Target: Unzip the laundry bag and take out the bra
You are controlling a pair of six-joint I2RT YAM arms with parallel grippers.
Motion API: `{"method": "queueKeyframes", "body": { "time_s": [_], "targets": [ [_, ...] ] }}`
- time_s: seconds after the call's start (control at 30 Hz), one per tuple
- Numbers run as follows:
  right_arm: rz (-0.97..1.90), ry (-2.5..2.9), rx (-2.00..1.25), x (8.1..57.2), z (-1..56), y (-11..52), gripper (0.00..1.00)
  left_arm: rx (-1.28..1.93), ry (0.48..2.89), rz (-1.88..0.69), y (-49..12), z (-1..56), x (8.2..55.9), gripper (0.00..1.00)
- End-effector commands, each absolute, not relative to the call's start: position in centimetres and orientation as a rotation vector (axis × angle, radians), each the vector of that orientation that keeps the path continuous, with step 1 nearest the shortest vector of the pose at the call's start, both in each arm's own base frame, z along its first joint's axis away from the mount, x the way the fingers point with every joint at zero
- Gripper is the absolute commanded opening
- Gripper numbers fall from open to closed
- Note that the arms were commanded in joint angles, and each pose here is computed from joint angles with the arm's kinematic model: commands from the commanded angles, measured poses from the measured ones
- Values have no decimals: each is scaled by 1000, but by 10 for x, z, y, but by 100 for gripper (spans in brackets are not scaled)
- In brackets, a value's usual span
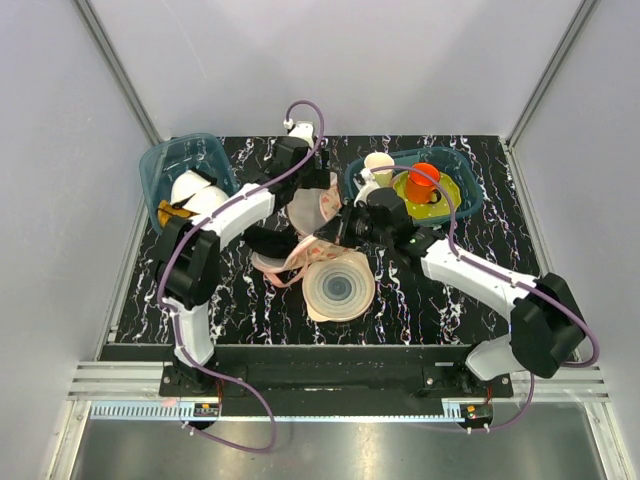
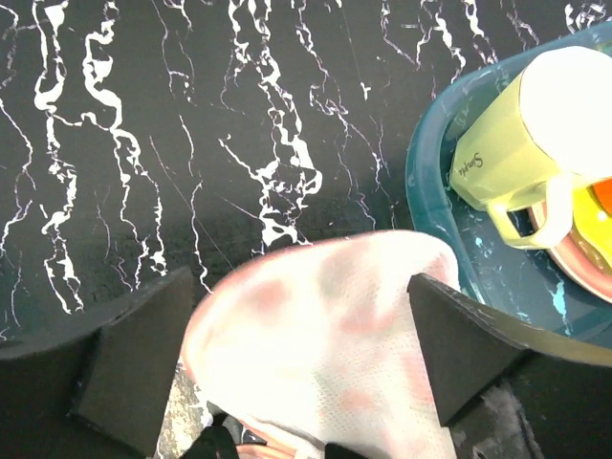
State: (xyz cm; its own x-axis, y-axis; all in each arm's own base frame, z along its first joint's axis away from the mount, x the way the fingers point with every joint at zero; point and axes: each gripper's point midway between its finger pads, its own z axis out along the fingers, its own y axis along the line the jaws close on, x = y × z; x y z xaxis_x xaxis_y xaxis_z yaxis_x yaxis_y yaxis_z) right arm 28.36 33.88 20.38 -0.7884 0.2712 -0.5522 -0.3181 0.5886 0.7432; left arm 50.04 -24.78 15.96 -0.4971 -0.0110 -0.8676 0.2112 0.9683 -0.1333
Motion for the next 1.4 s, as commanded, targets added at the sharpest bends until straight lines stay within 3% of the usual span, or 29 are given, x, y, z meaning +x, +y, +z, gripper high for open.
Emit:
{"method": "queueKeyframes", "body": {
  "time_s": [0.0, 0.17, 0.3, 0.47, 0.8, 1.2, 1.27, 1.33, 1.37],
  "targets": [
    [1243, 2143, -11, 302, 221, 343, 0, 152, 1910, -355, -250, 249, 500, 99],
    [1269, 2169, 82, 312, 192, 335, 0, 49, 1937, -152, -200, 269, 479, 99],
    [1290, 2202, 89, 312, 175, 339, 0, -58, 1967, -140, -176, 274, 445, 99],
    [1294, 2223, 80, 314, 165, 343, 0, -209, 2128, -29, -137, 238, 394, 99],
    [1331, 2232, 72, 316, 161, 350, 0, -678, 2185, -6, -71, 168, 322, 99],
    [1361, 2221, 82, 314, 160, 352, 0, -786, 2189, -52, -59, 113, 367, 98],
    [1356, 2219, 84, 313, 160, 350, 0, -769, 2197, -65, -60, 106, 375, 94],
    [1356, 2221, 84, 311, 160, 349, 0, -761, 2199, -106, -64, 98, 387, 82],
    [1355, 2218, 81, 311, 160, 348, 0, -758, 2195, -117, -66, 101, 392, 59]
  ]
}}
